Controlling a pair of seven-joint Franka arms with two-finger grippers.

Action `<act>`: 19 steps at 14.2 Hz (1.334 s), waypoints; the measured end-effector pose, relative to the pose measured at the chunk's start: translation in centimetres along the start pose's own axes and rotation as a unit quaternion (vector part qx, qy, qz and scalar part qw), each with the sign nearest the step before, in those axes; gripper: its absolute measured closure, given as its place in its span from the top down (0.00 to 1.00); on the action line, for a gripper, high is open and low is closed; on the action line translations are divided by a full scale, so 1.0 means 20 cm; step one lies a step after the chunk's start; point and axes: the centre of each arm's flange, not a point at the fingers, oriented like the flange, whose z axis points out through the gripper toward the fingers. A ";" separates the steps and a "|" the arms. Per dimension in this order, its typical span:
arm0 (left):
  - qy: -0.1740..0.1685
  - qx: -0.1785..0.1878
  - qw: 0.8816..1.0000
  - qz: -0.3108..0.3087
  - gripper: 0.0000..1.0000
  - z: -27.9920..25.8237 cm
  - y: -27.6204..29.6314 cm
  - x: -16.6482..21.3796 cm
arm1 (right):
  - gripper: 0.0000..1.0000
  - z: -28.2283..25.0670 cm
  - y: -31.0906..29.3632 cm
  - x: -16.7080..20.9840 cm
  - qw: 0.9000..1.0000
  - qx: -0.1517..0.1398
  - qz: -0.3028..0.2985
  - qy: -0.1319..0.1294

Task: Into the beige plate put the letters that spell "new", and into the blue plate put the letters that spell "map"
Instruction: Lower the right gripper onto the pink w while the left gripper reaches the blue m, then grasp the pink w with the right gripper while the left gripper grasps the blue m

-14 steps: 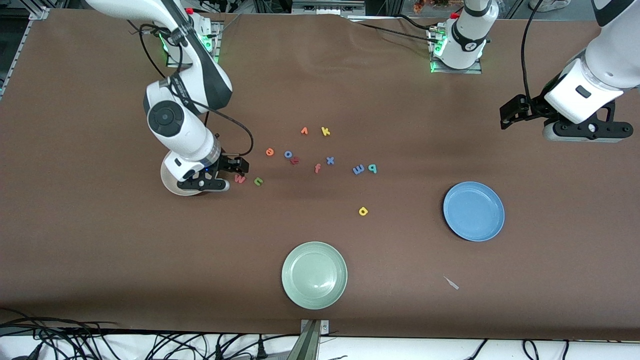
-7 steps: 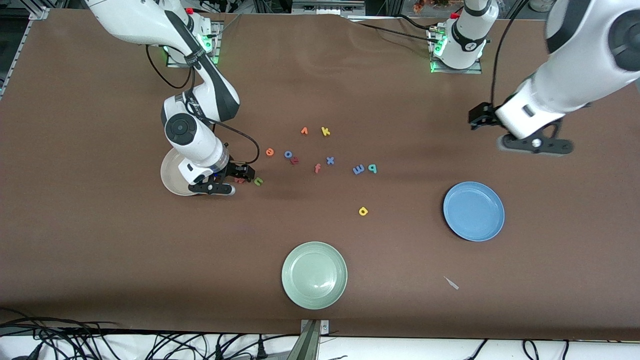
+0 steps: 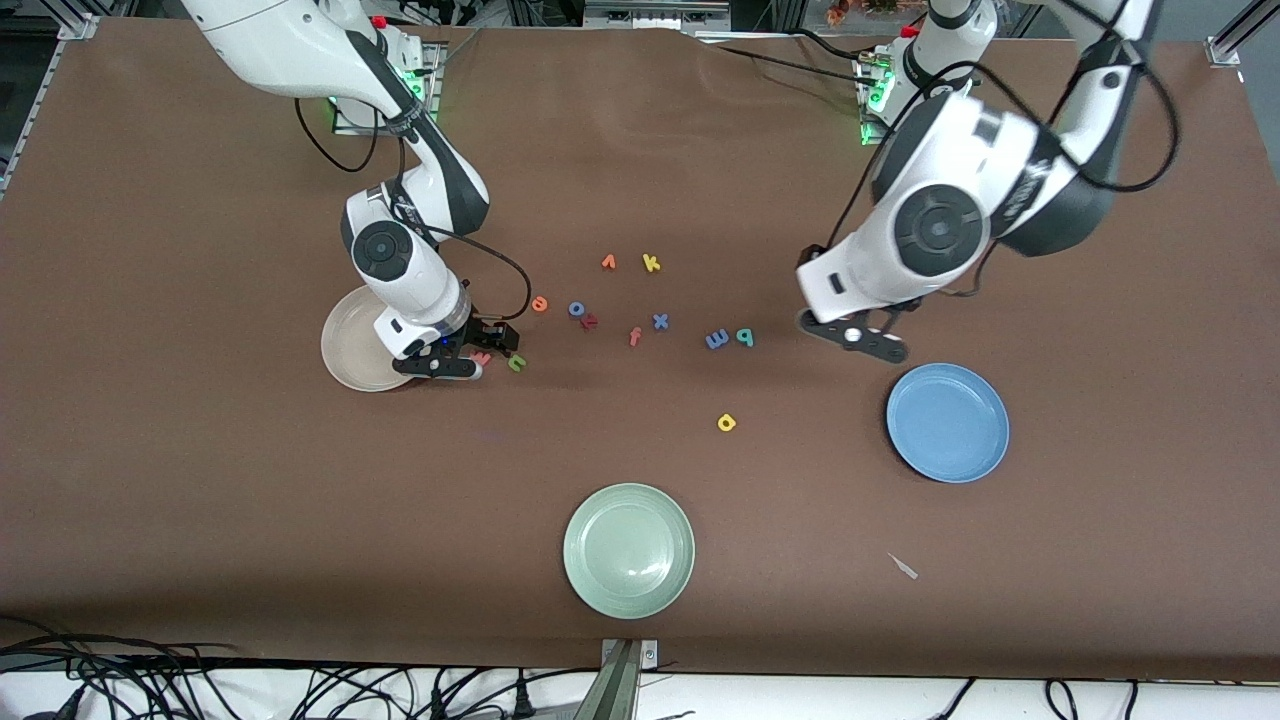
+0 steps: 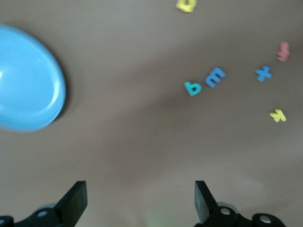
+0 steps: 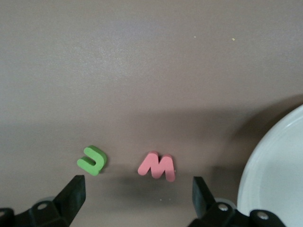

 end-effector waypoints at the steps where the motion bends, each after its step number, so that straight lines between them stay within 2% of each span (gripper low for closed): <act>1: 0.003 -0.007 1.000 0.027 1.00 0.05 0.02 0.04 | 1.00 0.00 0.01 0.00 1.000 -0.003 -0.002 0.002; 3: 0.022 -0.018 0.998 0.060 1.00 0.17 0.05 0.15 | 1.00 0.03 0.03 0.01 1.000 -0.006 -0.004 0.006; 8: 0.066 -0.011 0.992 0.105 1.00 0.55 0.33 0.34 | 0.98 0.09 0.04 0.01 1.000 -0.008 -0.009 0.008; 12: 0.091 -0.004 0.987 0.134 1.00 0.89 0.54 0.34 | 0.94 0.10 0.03 0.00 1.000 -0.008 -0.013 0.009; 13: 0.096 -0.003 0.985 0.140 1.00 0.95 0.58 0.34 | 0.89 0.11 0.03 0.00 1.000 -0.010 -0.014 0.010; 19: 0.116 -0.002 0.982 0.152 0.99 1.13 0.66 0.38 | 0.78 0.16 0.00 -0.03 0.999 -0.028 -0.025 0.020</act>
